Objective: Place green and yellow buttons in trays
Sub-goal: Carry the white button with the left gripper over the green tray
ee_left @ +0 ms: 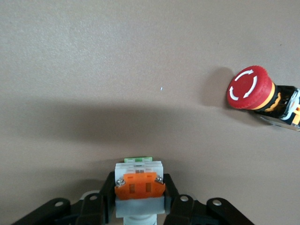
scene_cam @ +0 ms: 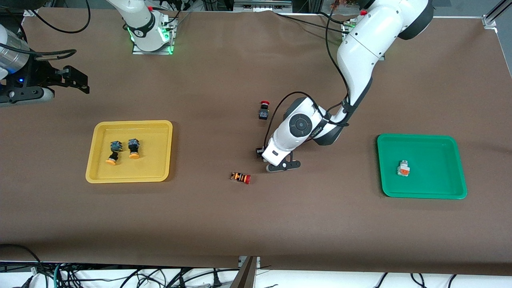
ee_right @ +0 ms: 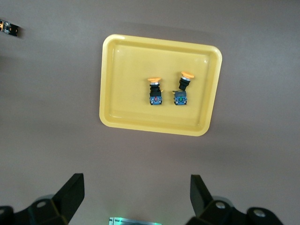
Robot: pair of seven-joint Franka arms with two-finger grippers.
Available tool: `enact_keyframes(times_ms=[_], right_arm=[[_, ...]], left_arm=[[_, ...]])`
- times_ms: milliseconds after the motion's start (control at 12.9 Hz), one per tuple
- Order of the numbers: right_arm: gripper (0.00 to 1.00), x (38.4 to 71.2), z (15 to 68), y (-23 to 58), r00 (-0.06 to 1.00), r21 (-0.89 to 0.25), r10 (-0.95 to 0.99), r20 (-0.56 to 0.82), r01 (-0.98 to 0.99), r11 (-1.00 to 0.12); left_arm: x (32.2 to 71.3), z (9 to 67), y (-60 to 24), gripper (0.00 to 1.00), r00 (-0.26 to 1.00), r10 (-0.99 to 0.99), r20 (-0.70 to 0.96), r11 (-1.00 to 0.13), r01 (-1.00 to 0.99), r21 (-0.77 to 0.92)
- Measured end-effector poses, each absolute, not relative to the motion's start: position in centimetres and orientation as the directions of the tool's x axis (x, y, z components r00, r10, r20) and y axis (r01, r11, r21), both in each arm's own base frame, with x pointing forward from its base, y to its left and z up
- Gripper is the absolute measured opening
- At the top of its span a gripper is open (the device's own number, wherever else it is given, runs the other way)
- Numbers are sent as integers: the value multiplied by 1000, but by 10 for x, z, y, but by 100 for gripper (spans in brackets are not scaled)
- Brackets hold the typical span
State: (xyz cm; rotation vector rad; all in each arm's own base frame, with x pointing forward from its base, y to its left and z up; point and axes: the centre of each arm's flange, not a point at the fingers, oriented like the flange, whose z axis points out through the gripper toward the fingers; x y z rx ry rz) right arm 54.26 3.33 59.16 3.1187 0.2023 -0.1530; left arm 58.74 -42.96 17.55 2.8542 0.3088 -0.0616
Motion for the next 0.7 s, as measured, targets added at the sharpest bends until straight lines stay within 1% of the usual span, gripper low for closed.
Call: enact_keyframes(times_ms=[233, 543, 698], right_arm=[[100, 542, 592, 33, 989, 8, 103, -107, 104, -995], [100, 544, 591, 33, 989, 8, 103, -109, 104, -995], [100, 545, 589, 33, 988, 8, 102, -112, 104, -995]], left_arm=[[603, 187, -411, 43, 970, 227, -82, -941, 241, 240], [632, 246, -351, 43, 958, 250, -140, -953, 269, 140], [647, 264, -303, 43, 962, 217, -164, -967, 235, 100]])
